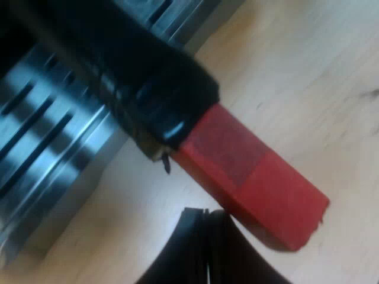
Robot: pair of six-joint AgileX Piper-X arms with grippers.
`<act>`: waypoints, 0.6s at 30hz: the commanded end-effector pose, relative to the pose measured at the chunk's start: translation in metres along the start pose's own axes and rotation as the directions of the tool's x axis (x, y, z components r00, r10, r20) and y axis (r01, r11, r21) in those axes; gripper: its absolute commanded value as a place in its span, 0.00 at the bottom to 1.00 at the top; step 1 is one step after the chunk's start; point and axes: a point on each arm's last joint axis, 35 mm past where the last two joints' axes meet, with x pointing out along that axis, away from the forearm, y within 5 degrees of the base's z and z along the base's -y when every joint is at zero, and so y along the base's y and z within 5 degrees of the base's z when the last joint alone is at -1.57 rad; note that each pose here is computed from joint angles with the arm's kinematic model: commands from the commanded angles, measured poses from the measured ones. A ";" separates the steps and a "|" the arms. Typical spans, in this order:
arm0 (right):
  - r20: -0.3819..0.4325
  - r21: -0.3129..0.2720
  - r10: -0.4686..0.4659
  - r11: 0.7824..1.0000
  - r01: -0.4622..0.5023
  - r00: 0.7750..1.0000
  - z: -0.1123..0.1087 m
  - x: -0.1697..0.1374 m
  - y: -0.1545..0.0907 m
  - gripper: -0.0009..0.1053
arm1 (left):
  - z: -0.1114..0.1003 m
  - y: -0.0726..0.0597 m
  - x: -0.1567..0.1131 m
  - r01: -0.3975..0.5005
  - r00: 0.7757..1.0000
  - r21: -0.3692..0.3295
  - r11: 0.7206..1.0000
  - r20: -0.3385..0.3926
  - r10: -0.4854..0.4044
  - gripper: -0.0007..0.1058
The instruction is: Put the handle in the coffee machine
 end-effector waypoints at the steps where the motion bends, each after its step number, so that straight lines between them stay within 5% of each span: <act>1: -0.002 -0.001 0.008 1.000 -0.008 1.000 0.006 -0.005 -0.002 0.74 | 0.023 -0.017 -0.007 0.258 0.942 0.175 0.950 0.174 -0.287 0.01; 8: -0.012 -0.002 -0.015 1.000 0.015 1.000 0.008 -0.016 -0.005 0.74 | 0.030 -0.018 -0.009 0.266 0.923 0.223 0.938 0.222 -0.315 0.01; 14: -0.026 -0.004 -0.014 1.000 0.014 1.000 0.006 -0.017 -0.004 0.74 | 0.016 -0.014 -0.017 0.257 0.946 0.132 0.957 0.169 -0.277 0.01; 18: -0.060 -0.010 -0.009 1.000 0.009 0.998 0.002 -0.017 -0.004 0.74 | 0.006 -0.011 -0.041 0.129 0.964 0.091 0.987 0.222 -0.147 0.01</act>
